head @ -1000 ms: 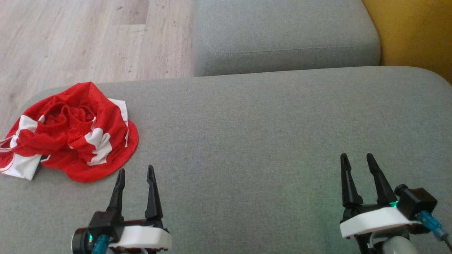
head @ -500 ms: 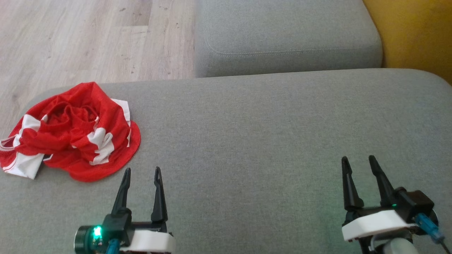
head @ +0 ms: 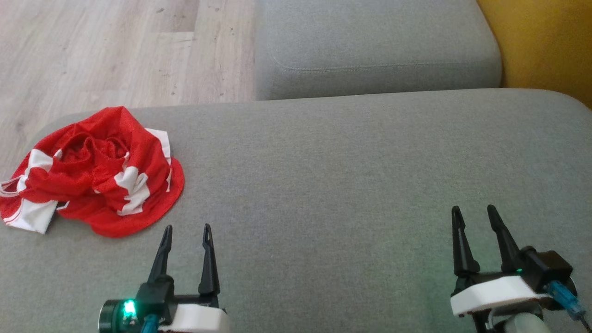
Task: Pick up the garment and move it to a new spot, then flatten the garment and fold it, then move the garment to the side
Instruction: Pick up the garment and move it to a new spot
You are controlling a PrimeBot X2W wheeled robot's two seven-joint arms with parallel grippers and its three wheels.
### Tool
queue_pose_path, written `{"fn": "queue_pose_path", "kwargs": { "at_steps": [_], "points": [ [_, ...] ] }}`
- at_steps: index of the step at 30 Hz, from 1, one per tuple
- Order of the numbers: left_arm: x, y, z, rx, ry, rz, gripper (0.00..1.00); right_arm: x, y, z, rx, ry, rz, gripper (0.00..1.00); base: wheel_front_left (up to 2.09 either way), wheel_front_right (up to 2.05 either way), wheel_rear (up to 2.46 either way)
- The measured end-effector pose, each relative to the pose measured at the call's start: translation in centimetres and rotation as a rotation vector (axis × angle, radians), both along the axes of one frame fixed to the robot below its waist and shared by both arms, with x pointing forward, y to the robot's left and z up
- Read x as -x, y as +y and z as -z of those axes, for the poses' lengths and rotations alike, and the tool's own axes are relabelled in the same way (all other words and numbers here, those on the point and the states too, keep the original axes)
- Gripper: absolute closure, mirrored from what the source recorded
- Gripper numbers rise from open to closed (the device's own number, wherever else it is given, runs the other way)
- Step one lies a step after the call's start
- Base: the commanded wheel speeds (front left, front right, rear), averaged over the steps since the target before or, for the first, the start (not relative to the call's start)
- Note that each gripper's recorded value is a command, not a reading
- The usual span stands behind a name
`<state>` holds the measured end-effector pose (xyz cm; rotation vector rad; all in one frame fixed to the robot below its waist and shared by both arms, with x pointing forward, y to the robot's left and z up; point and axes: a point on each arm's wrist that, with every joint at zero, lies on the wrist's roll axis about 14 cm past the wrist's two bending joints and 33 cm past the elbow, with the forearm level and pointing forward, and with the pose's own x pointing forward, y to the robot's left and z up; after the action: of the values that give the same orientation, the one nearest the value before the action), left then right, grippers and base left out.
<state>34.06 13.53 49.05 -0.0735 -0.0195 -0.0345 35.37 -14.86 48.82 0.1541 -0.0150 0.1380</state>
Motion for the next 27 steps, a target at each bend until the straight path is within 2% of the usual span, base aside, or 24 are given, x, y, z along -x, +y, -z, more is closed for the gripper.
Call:
{"fn": "queue_pose_path", "kwargs": {
  "at_steps": [5, 10, 19, 24, 27],
  "points": [
    [0.5, 0.9, 0.4, -0.013, 0.012, -0.027, 0.00, -0.1, 0.8, 0.2, -0.006, 0.006, -0.023, 0.00, 0.00, 0.00, 0.00],
    [1.4, 3.4, 0.6, -0.021, 0.016, -0.100, 0.00, -0.4, 3.1, 1.1, -0.001, 0.035, -0.098, 0.00, 0.00, 0.00, 0.00],
    [5.1, 10.0, 0.5, -0.034, 0.014, -0.329, 0.00, -2.1, 10.8, 1.1, 0.010, 0.038, -0.328, 0.00, 0.00, 0.00, 0.00],
    [8.7, 14.6, 0.1, -0.041, 0.008, -0.531, 0.00, -2.5, 17.0, 0.7, 0.019, 0.021, -0.506, 0.00, 0.00, 0.00, 0.00],
    [9.8, 15.7, -0.1, -0.044, 0.011, -0.597, 0.00, -3.0, 18.9, 0.8, 0.014, 0.018, -0.555, 0.00, 0.00, 0.00, 0.00]
  ]
}}
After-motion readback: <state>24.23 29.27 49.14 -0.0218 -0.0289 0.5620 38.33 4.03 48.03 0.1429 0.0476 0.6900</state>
